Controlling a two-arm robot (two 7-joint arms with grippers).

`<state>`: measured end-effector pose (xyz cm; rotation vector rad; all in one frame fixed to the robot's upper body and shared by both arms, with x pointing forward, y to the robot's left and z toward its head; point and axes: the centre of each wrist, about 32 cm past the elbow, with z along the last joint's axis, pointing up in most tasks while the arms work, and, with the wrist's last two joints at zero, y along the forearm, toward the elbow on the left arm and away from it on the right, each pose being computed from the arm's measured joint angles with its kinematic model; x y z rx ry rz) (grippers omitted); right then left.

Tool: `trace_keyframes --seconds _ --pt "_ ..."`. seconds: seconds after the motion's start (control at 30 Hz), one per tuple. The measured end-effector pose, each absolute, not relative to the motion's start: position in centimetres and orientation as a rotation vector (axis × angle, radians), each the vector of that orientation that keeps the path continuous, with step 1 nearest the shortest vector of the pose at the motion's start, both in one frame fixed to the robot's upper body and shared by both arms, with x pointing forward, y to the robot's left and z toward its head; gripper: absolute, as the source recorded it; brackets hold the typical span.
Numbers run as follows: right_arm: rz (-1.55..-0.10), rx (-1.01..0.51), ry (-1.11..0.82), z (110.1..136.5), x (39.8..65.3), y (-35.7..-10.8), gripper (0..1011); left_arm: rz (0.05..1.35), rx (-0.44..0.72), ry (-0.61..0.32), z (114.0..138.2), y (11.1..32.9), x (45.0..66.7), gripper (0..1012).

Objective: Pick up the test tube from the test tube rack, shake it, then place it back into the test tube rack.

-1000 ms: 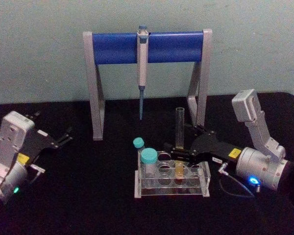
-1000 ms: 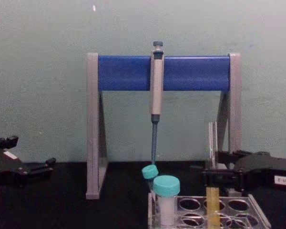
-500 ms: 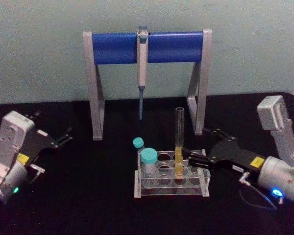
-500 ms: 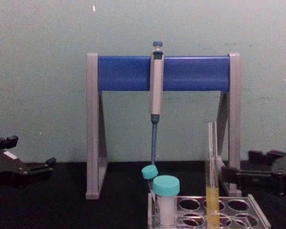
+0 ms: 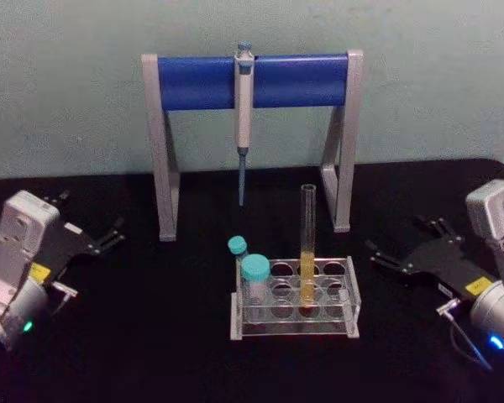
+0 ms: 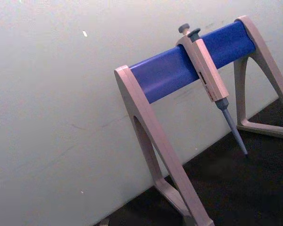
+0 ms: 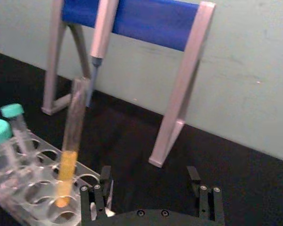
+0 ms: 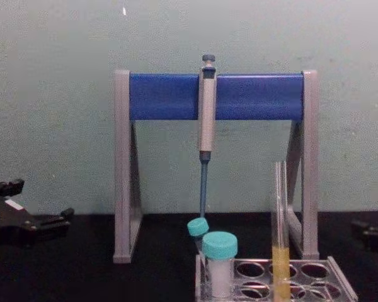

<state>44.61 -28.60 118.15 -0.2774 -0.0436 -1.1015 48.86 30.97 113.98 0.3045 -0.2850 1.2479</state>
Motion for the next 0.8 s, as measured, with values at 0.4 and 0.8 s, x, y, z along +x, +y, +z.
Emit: trace_keyframes --seconds 0.4,0.8 --pt "-1.204 -0.247 -0.144 114.1 44.2 -27.6 1000 1.248 0.305 -0.285 114.0 31.0 48.9 1009" --pt "-1.234 -0.186 -0.144 111.2 43.9 -27.3 1000 1.248 0.304 -0.285 114.0 31.0 48.9 1010"
